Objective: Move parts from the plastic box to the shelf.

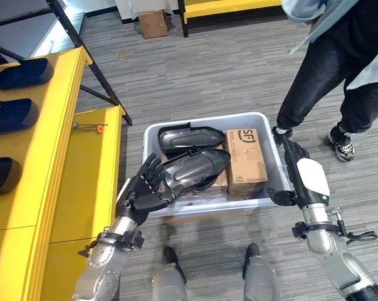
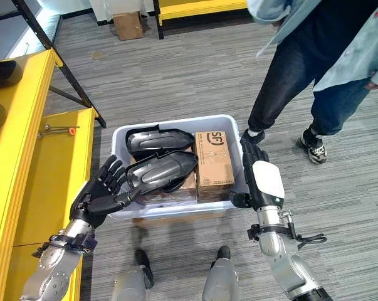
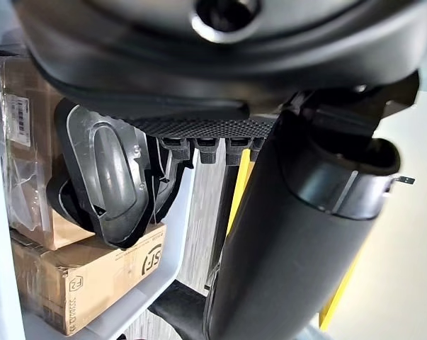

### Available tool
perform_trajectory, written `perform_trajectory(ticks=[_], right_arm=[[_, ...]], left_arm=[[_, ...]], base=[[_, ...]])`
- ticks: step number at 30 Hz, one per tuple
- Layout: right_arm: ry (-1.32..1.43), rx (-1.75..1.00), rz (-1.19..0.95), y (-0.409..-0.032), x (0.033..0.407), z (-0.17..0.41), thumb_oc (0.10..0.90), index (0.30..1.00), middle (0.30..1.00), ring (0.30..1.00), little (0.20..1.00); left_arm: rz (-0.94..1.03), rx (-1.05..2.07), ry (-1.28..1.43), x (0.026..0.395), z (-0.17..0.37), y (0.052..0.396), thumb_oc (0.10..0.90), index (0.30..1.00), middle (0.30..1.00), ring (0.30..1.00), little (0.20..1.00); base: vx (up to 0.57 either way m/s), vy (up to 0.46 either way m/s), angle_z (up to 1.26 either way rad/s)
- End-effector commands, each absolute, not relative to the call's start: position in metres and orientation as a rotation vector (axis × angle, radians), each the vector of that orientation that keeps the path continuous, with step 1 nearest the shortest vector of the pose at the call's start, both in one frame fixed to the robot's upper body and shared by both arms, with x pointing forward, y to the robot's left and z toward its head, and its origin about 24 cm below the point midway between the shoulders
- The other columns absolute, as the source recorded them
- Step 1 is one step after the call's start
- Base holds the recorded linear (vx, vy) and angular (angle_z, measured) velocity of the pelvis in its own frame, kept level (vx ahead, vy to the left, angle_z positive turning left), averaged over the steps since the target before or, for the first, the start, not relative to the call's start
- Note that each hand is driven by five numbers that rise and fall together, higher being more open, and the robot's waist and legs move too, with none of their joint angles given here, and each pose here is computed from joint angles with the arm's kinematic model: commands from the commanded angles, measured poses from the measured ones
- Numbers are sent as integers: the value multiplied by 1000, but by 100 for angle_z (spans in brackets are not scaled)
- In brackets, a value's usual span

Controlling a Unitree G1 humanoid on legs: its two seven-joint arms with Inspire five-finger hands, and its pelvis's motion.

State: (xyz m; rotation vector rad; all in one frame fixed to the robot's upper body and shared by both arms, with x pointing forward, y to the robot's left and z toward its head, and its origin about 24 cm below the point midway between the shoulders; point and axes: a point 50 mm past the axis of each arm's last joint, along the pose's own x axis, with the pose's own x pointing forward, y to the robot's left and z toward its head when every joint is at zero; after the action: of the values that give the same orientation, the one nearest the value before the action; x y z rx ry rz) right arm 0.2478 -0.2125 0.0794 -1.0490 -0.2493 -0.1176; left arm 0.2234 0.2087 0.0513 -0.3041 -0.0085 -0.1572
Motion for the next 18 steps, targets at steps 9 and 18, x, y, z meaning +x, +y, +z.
perform_trajectory(ticks=[9, 18], right_arm=[[-460, -828, 129, -161, 262, 123, 900, 1000, 1000, 1000, 1000], [-435, -747, 352, -127, 266, 122, 900, 1000, 1000, 1000, 1000]], left_arm=[[-263, -292, -198, 227, 92, 197, 900, 1000, 1000, 1000, 1000], [-203, -293, -189, 227, 89, 202, 900, 1000, 1000, 1000, 1000]], base=[[14, -3, 3], [-2, 19, 10]])
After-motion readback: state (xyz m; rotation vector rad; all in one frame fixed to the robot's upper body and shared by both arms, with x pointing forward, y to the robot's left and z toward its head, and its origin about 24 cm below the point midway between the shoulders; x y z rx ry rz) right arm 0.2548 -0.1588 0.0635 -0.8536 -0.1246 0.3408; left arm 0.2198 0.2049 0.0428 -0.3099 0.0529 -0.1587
